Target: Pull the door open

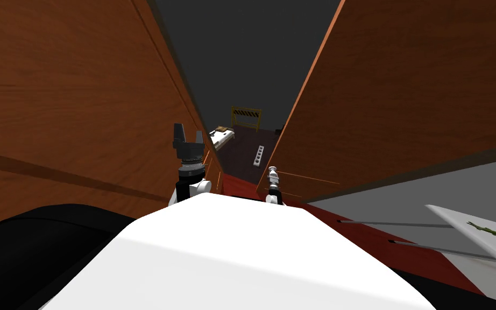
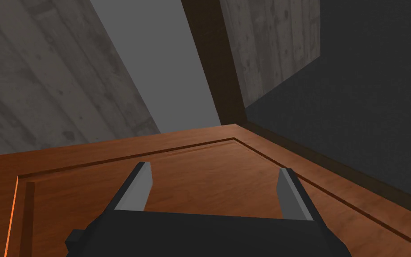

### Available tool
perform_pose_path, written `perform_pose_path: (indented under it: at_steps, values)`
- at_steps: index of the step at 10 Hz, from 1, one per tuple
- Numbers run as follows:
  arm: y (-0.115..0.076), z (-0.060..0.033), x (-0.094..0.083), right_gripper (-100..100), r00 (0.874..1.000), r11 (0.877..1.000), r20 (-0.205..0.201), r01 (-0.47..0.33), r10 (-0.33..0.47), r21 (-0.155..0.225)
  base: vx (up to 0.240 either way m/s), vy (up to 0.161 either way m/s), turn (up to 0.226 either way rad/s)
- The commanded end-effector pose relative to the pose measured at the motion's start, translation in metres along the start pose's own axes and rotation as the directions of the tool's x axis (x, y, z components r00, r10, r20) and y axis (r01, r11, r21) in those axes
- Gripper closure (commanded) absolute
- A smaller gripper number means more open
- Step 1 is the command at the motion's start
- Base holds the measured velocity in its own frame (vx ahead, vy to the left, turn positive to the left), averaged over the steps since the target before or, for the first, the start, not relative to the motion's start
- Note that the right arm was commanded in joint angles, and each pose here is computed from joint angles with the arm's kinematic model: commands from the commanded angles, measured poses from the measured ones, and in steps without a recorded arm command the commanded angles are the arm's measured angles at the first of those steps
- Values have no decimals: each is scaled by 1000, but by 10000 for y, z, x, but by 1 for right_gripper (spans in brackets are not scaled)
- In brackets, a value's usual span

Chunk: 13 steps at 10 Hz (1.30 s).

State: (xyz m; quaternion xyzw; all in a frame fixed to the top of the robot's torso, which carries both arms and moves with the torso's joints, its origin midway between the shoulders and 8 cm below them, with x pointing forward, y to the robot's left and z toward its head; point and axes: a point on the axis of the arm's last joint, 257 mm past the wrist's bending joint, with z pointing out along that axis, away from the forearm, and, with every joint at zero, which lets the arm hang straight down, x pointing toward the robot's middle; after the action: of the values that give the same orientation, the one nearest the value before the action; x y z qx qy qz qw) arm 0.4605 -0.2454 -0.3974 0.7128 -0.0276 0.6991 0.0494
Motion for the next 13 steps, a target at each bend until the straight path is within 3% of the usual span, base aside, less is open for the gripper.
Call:
perform_pose_path:
  at_steps: [1, 5, 13]
  values:
    - [45, -10, -24, 100, 1000, 1000, 5, 12, -12, 5, -232, -44, 107]
    - [218, -24, -82, 100, 999, 998, 14, 39, -40, 41, -166, -34, 118]
    - [441, -9, 10, 100, 1000, 997, -11, -10, 11, 77, 2, 3, 20]
